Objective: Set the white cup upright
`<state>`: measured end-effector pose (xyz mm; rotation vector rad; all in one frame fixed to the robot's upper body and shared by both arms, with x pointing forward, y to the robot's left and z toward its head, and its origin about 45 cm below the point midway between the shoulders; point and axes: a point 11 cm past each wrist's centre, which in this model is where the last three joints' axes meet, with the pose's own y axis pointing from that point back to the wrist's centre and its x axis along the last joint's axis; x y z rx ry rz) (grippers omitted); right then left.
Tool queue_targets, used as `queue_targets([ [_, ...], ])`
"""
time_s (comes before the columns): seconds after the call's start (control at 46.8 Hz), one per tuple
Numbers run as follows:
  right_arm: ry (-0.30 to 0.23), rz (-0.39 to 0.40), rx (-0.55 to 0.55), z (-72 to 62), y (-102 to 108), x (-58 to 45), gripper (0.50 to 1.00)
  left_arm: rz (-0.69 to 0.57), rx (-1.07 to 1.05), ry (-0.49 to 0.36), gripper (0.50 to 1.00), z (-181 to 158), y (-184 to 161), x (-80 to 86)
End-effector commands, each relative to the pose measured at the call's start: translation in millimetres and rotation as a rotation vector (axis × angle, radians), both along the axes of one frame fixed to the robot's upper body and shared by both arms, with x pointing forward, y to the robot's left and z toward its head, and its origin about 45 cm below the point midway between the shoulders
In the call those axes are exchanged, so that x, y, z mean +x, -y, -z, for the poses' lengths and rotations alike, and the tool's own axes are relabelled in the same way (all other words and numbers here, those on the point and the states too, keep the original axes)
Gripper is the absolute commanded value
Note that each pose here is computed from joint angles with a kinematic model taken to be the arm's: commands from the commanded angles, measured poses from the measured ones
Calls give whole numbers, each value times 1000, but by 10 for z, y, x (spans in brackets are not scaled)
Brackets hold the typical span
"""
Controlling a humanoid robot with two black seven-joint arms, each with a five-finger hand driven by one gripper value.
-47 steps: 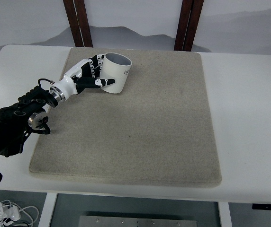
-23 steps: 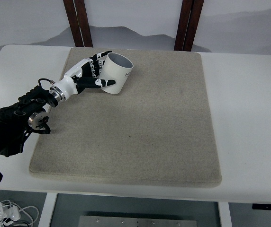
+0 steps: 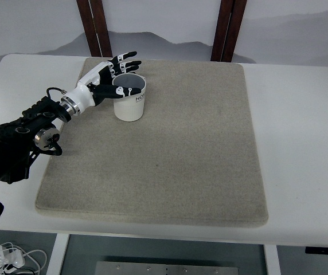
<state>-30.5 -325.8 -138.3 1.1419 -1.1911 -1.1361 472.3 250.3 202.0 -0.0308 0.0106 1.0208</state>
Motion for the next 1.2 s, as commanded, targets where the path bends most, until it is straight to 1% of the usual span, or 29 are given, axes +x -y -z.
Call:
queue_targets([
  [0.0, 0, 0, 0, 0, 0, 0, 952, 9, -11, 10, 994, -70, -3, 23],
  [0.321, 0, 0, 0, 0, 0, 0, 952, -11, -56, 88, 994, -513, -198, 183],
  [0.47, 0, 0, 0, 0, 0, 0, 952, -39, -89, 122, 994, -672, -276, 237],
  [0.662, 0, 0, 0, 0, 0, 0, 952, -72, -122, 146, 994, -799, -326, 288],
  [0.812, 0, 0, 0, 0, 0, 0, 952, -127, -202, 151, 994, -865, -430, 317],
  [0.983, 0, 0, 0, 0, 0, 0, 952, -199, -238, 161, 994, -912, -625, 351],
  [1.175, 0, 1, 0, 0, 0, 1, 952, -296, -388, 176, 994, -1002, -821, 376],
])
